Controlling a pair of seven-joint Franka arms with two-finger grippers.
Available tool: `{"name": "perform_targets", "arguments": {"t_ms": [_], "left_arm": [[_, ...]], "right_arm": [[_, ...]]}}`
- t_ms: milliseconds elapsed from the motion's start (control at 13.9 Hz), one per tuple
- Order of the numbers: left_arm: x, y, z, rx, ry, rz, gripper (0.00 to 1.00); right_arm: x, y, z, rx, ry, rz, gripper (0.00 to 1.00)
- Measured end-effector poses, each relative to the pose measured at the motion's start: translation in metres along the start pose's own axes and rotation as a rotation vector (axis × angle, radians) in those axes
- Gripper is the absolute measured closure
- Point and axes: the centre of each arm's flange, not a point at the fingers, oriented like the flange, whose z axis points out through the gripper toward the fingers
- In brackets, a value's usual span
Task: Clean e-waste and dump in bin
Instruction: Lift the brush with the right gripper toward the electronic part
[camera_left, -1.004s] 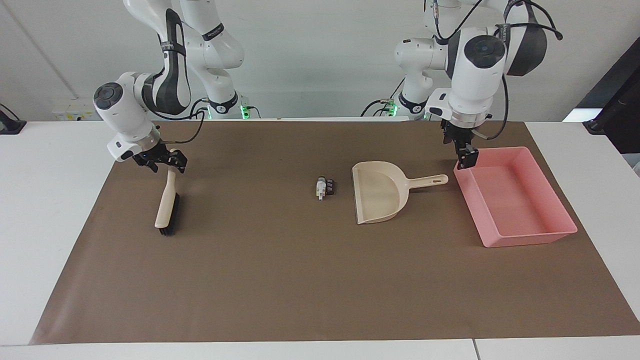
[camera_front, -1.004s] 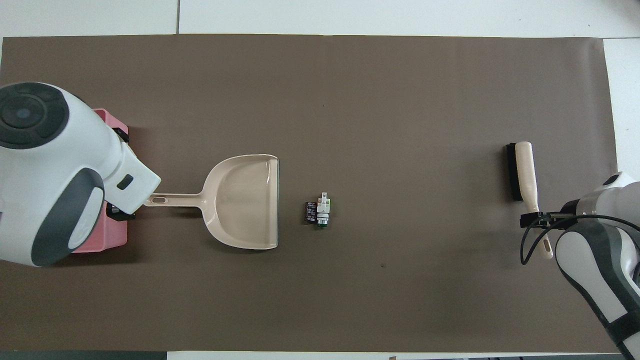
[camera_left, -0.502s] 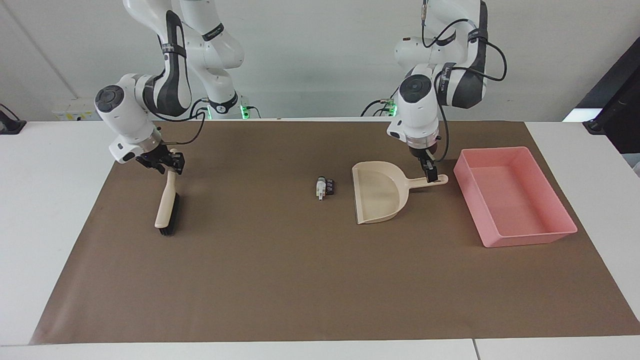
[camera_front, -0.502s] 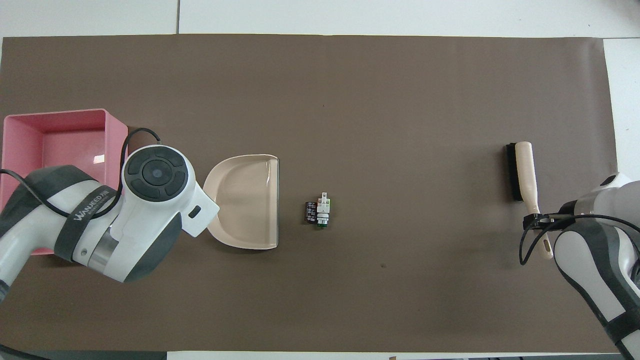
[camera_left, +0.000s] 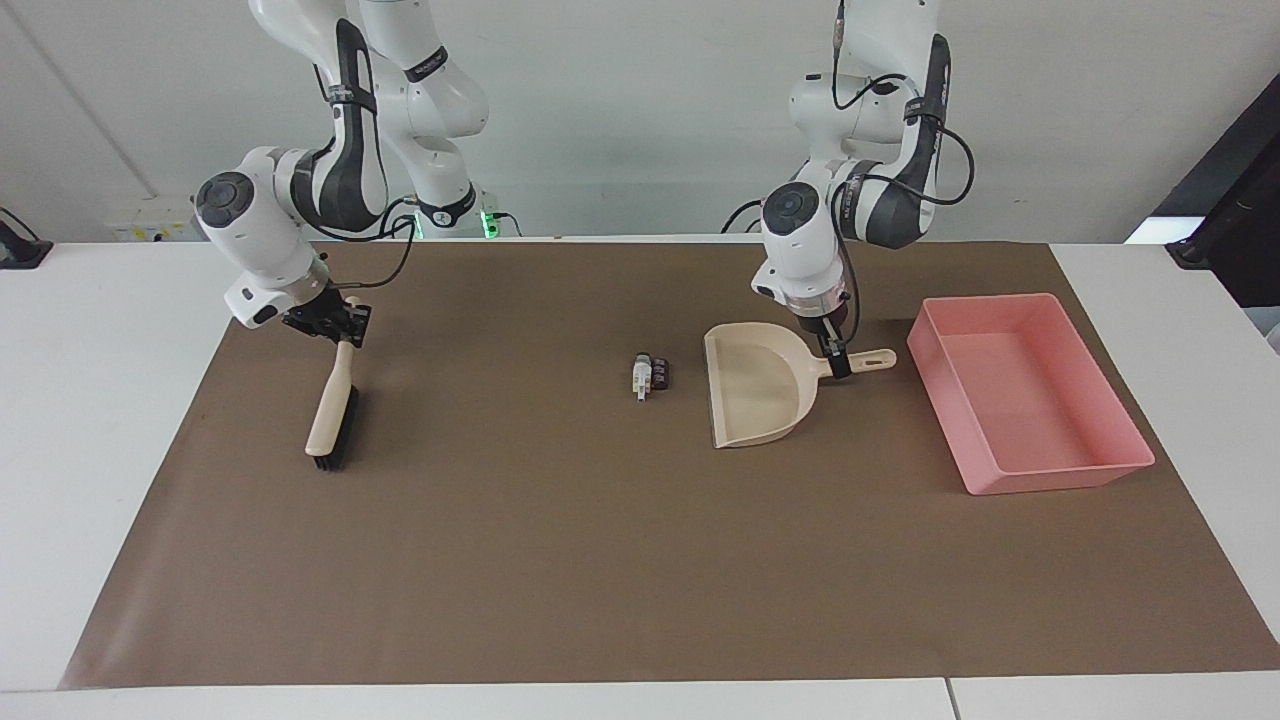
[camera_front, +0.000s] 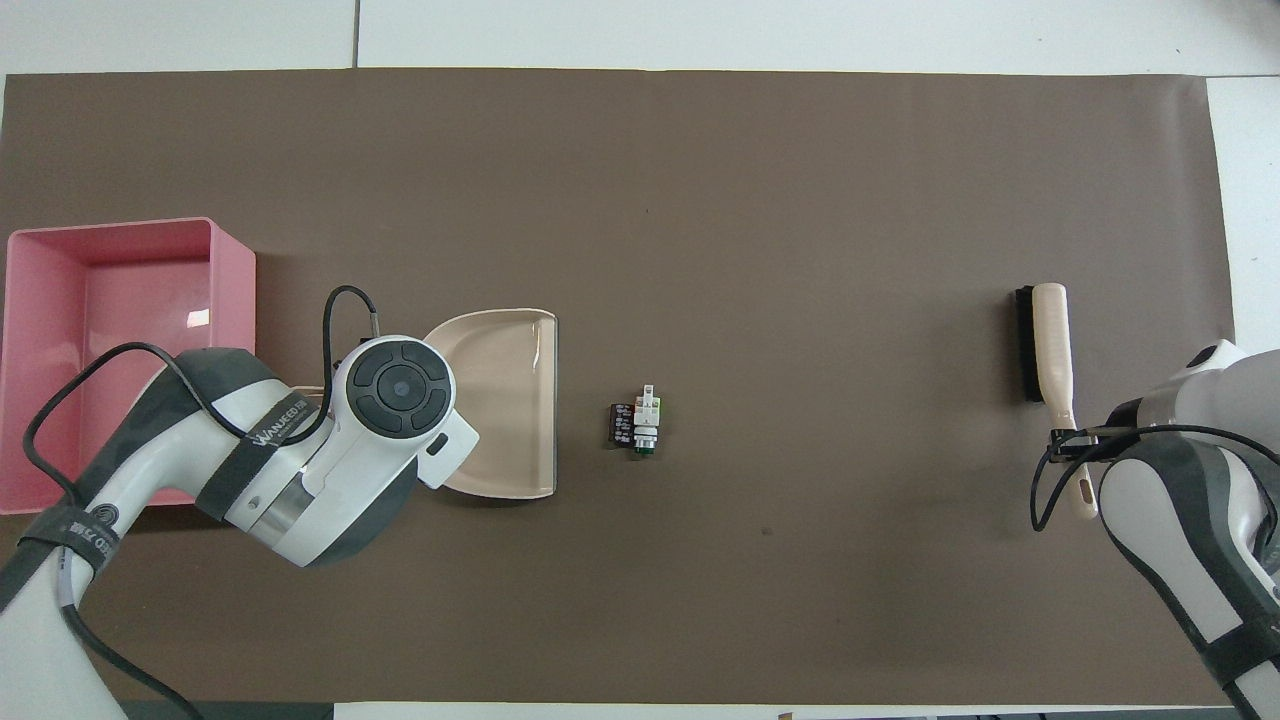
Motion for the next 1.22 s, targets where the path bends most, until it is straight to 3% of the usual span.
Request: {"name": "perform_targets", "arguments": {"t_ms": [359, 574, 861, 1220], "left_arm": [[0.005, 0.000, 0.011, -0.009, -0.013, -0.004, 0.15], [0.004, 0.000, 0.011, -0.009, -0.013, -0.006, 0.19], [0.005, -0.002, 0.010, 0.004, -0.002, -0.008, 0.66], [0.001, -0.011, 0.000, 0.026, 0.009, -0.015, 0.68]], "right_arm": [[0.033, -0.071, -0.081, -0.043, -0.034, -0.019, 0.74], [0.035, -0.146, -0.090, -0.092, -0.042, -0.059, 0.74], [0.020, -0.227, -0.076, -0.133, -0.054, -0.116, 0.74], [0.003, -0.292, -0.056, -0.175, -0.068, -0.133, 0.74]]}}
